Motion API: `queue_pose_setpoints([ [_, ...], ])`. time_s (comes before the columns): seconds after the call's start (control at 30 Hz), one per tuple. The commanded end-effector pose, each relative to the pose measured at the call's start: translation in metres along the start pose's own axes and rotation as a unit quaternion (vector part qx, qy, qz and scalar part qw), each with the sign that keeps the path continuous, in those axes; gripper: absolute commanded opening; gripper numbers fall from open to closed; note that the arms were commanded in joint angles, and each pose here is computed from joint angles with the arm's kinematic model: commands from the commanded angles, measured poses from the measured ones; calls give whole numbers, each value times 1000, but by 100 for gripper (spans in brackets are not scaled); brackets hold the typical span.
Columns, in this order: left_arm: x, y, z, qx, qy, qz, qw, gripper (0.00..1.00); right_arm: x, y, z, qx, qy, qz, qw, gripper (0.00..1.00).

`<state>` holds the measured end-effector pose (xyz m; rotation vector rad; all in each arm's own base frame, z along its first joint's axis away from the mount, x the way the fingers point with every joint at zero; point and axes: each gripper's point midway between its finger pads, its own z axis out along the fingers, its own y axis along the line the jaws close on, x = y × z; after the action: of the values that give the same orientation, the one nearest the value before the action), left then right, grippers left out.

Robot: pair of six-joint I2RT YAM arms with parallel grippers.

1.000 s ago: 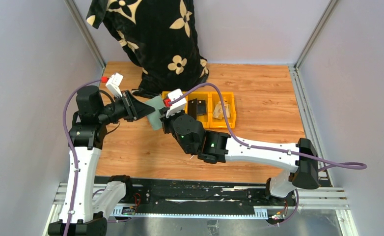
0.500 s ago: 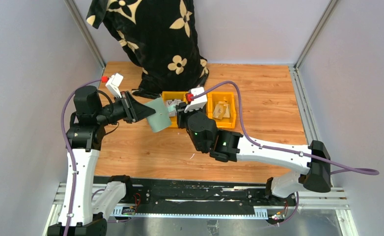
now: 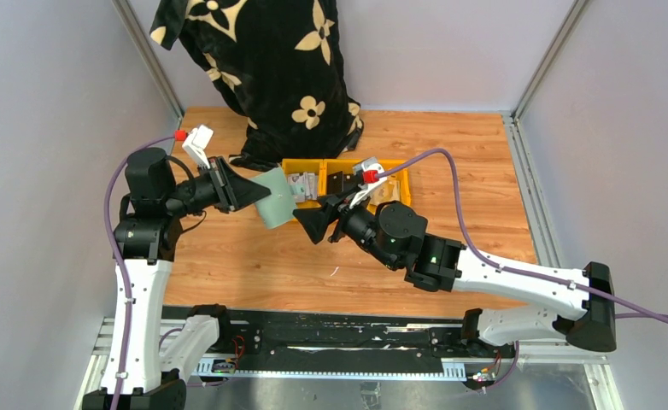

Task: Take the credit cards out of the card holder
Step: Open the card holder.

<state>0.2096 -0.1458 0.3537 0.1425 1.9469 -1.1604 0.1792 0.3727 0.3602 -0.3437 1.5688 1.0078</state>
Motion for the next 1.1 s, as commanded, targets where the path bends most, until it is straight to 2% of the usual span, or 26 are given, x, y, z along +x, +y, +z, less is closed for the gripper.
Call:
queue_pose_setpoints([
  [0.0,-12,-25,-6,39,-16,21,999,0,4,11,6,-29,11,19,999,69],
  [0.17,-12,-37,-9,64,-15,24,998,0,1,4,23,-2,18,26,999,67],
  [0.27,-11,-43,-11,77,-14,28,997,0,-2,-8,29,5,17,64,998,66],
  [0.43,-10,-51,-14,93,-13,31,995,0,-10,-11,38,-47,14,119,992,61],
  [0.63,-11,-53,-15,97,-15,31,995,0,-15,12,37,-112,21,134,984,56],
  [1.07,-14,-64,-19,113,-21,33,993,0,-21,-11,31,-82,19,156,984,17],
])
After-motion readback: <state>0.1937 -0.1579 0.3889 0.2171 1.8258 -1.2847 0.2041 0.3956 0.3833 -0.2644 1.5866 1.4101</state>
